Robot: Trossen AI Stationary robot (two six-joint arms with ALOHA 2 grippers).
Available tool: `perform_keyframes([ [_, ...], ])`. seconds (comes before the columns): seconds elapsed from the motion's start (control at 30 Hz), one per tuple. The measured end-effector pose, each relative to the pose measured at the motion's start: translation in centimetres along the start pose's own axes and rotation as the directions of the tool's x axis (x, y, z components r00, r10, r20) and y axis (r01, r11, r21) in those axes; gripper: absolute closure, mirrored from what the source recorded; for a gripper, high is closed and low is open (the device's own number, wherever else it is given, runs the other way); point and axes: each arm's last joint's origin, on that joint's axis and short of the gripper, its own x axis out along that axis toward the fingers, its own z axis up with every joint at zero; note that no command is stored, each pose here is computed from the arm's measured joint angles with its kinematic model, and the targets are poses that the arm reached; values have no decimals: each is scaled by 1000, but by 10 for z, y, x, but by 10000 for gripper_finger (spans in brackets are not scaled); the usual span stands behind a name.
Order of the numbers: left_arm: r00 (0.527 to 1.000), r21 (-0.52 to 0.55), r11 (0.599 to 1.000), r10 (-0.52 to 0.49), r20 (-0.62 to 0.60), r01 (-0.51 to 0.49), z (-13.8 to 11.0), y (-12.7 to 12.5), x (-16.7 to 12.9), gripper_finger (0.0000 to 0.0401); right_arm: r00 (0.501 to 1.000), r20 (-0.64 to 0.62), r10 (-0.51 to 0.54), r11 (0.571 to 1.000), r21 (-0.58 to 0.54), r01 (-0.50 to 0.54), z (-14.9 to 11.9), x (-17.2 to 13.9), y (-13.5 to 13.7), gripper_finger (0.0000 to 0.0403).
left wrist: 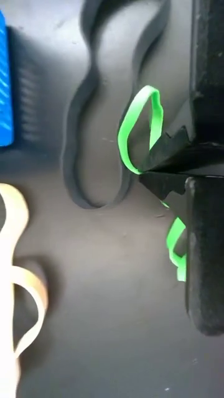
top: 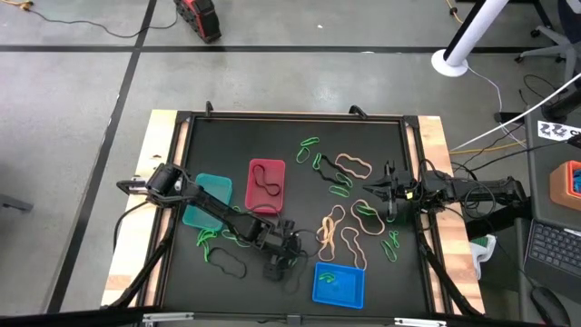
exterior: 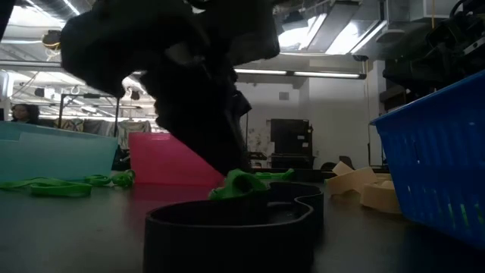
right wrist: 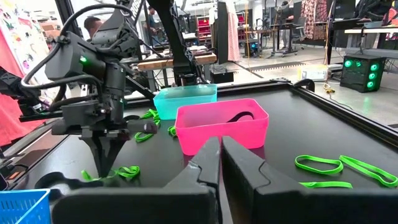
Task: Sort rubber bands into baskets
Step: Put the green rubber band into the blue bin
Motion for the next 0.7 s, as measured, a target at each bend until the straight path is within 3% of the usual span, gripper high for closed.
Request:
perform_keyframes([
  [0.47,998,37,999,-1,61,-1,19,-2,-10,401,1000,0,0,1000,0,0,0,0,0,384],
  [0.7,990,30,999,5,141,-9,34,-2,-33,401,1000,0,0,1000,0,0,0,0,0,384],
])
